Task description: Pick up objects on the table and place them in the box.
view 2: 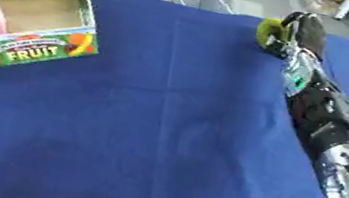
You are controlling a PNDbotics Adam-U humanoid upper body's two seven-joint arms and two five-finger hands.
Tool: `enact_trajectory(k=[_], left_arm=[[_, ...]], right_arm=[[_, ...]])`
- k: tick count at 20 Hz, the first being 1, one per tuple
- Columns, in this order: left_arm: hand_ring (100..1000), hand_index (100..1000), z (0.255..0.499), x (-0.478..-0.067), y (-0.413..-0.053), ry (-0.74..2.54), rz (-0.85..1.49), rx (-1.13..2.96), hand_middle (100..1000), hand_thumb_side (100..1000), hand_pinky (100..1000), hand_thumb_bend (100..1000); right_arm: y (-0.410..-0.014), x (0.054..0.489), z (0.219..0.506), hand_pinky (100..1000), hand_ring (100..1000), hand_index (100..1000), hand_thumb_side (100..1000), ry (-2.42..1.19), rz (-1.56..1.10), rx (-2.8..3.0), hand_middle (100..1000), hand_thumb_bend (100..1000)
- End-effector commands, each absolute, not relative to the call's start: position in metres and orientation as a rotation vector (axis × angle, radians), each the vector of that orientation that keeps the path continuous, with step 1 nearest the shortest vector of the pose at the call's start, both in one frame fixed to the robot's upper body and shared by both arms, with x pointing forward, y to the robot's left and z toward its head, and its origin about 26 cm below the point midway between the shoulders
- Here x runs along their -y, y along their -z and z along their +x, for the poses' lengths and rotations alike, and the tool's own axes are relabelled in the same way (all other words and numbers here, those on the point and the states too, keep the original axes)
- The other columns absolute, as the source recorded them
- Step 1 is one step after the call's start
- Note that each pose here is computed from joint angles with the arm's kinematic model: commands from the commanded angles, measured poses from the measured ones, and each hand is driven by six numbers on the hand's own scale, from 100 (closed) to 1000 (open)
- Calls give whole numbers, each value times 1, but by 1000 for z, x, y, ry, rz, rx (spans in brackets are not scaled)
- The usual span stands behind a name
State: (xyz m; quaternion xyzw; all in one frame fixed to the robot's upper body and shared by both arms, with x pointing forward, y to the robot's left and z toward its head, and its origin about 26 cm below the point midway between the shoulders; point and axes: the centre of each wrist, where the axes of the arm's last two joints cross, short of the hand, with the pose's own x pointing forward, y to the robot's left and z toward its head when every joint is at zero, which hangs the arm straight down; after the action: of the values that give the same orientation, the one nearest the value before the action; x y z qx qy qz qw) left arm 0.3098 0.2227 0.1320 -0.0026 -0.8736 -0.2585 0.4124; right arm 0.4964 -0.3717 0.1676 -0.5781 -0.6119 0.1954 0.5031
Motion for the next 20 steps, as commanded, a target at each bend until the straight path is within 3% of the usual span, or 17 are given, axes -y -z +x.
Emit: enact_trajectory(k=[1,12,20], left_arm=[[630,771,309,-226,-139,666,13,2218,633,469,512,198],[628,770,309,-226,-138,654,26,2209,631,474,512,162],[628,770,309,-224,-138,657,21,2207,631,472,512,166]], right_arm=[[-193,378,497,723,604,409,100,-417,-1458,1545,188,100],[-250,315,510,716,597,388,100,-619,-1465,1845,182,100],[-298,232,508,717,600,393,100,-869,-1305,2167,190,100]])
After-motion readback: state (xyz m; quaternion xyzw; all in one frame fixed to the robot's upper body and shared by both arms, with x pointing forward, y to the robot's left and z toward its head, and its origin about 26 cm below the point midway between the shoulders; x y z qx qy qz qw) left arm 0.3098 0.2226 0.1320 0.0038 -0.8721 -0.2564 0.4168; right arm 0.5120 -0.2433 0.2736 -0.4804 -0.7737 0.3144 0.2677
